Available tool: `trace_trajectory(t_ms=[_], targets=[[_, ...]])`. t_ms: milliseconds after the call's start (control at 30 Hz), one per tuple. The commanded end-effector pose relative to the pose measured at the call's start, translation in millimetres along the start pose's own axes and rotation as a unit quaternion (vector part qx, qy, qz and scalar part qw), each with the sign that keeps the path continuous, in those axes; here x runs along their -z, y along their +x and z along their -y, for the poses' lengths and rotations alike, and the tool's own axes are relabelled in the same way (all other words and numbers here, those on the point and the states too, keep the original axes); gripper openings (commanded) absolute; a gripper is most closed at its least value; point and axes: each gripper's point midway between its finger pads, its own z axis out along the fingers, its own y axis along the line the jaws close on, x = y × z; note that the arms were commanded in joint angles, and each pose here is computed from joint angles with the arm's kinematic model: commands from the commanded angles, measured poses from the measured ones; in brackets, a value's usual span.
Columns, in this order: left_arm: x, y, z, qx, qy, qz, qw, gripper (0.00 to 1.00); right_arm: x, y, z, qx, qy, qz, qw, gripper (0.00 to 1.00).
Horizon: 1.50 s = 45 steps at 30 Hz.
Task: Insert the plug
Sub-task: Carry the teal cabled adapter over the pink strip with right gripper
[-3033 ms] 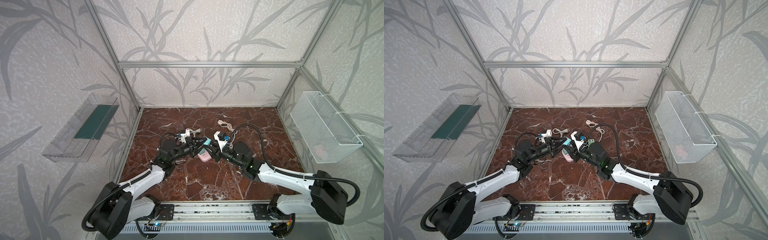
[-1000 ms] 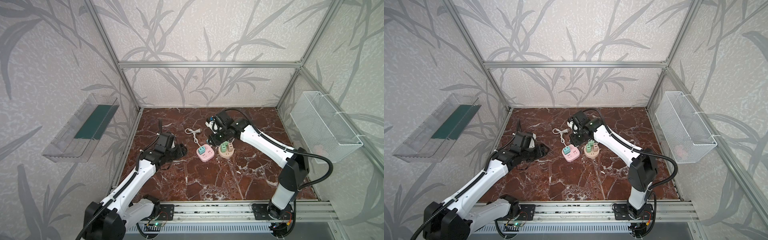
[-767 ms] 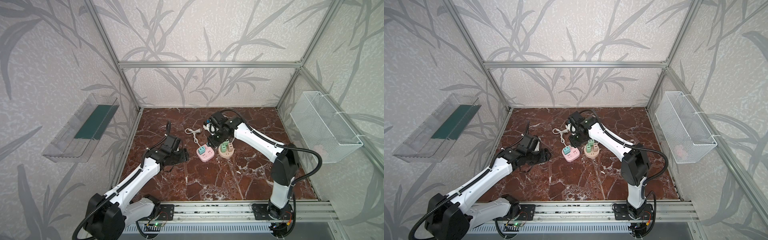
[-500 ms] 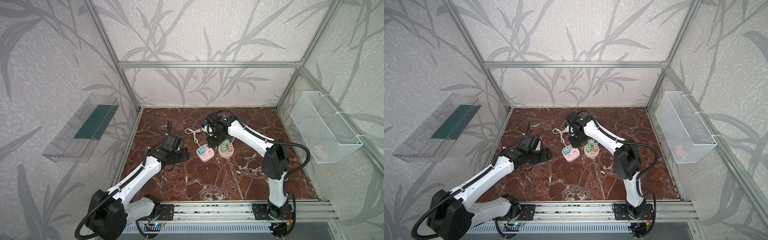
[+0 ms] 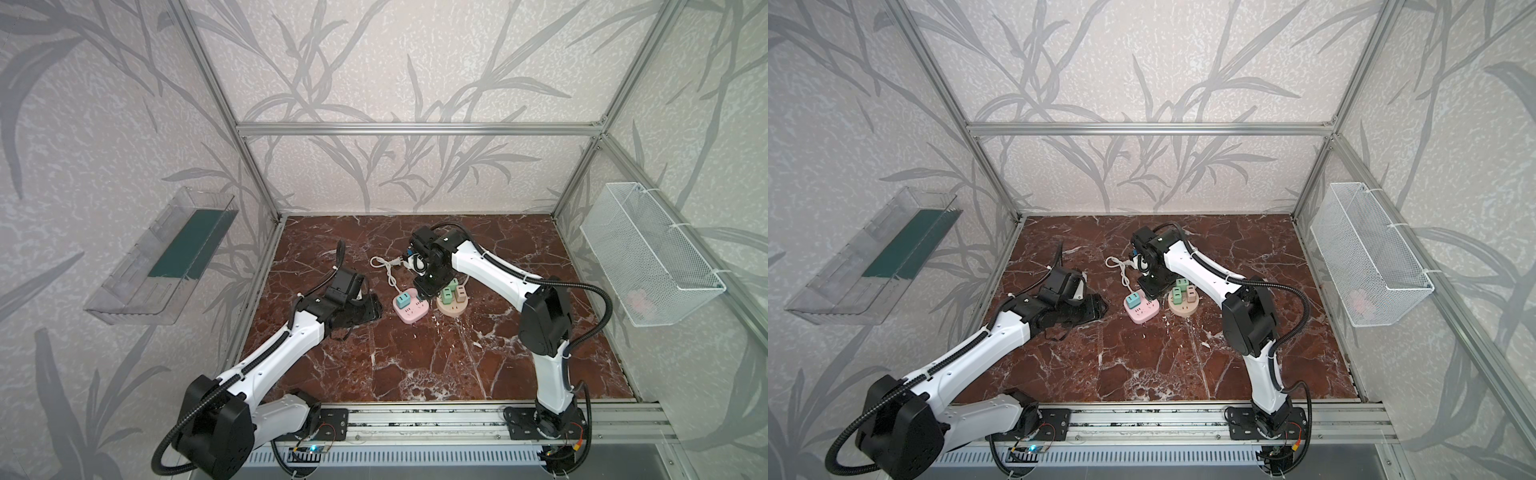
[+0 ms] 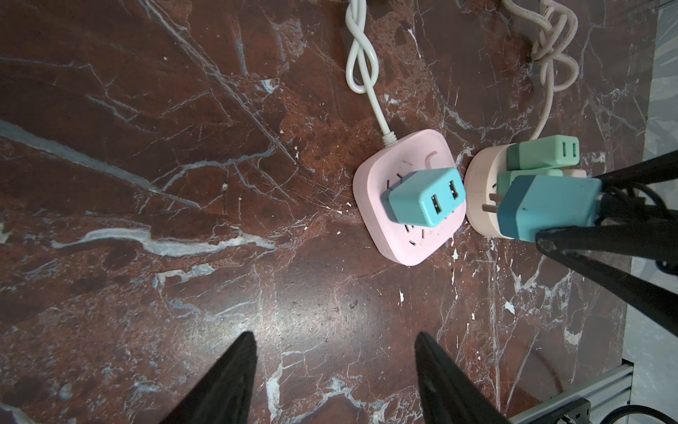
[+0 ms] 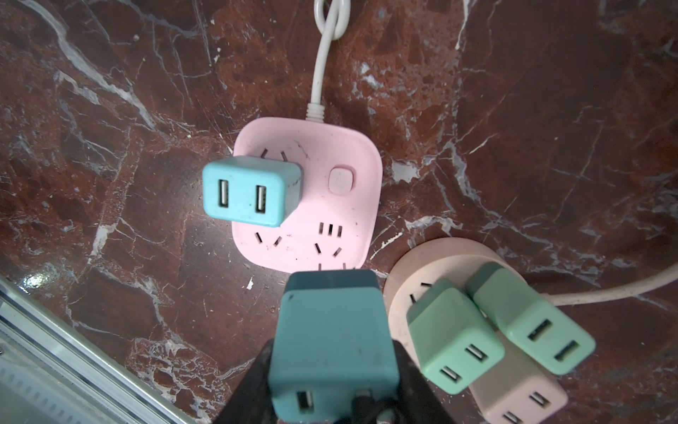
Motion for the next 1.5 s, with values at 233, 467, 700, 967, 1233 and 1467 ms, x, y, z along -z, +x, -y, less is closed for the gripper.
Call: trace_trajectory(t_ms=[233, 467, 700, 967, 1233, 1467], targets=[[-2.2, -0.7, 3.2, 0.002, 0.007, 0.003, 1.000, 0.68, -10.8, -2.0, 0.1, 0.002, -0.007, -0.005, 1.000, 0.00], [-2.5, -1.1, 2.1, 0.000, 0.004, 0.003, 1.000, 0.68, -19.5, -1.8, 1.4, 0.000, -0.006, -0.013, 1.000, 0.00], [-3.0, -3.7, 3.1, 0.000, 0.003, 0.006, 1.000, 0.67, -24.5, -0.8, 2.2, -0.002, -0.006, -0.017, 1.000, 0.00], [-2.9, -4.5, 3.6, 0.000, 0.003, 0.007, 1.000, 0.67, -27.7, 0.9, 2.9, -0.002, -0.003, -0.023, 1.000, 0.00], [-1.2, -4.9, 2.2, 0.000, 0.001, 0.010, 1.000, 0.67, -34.5, 2.6, 2.2, -0.002, 0.003, -0.032, 0.999, 0.00], [-1.6, -4.3, 1.8, 0.000, 0.000, 0.009, 1.000, 0.67, -40.8, 2.1, 0.3, 0.001, 0.006, -0.035, 0.999, 0.00]])
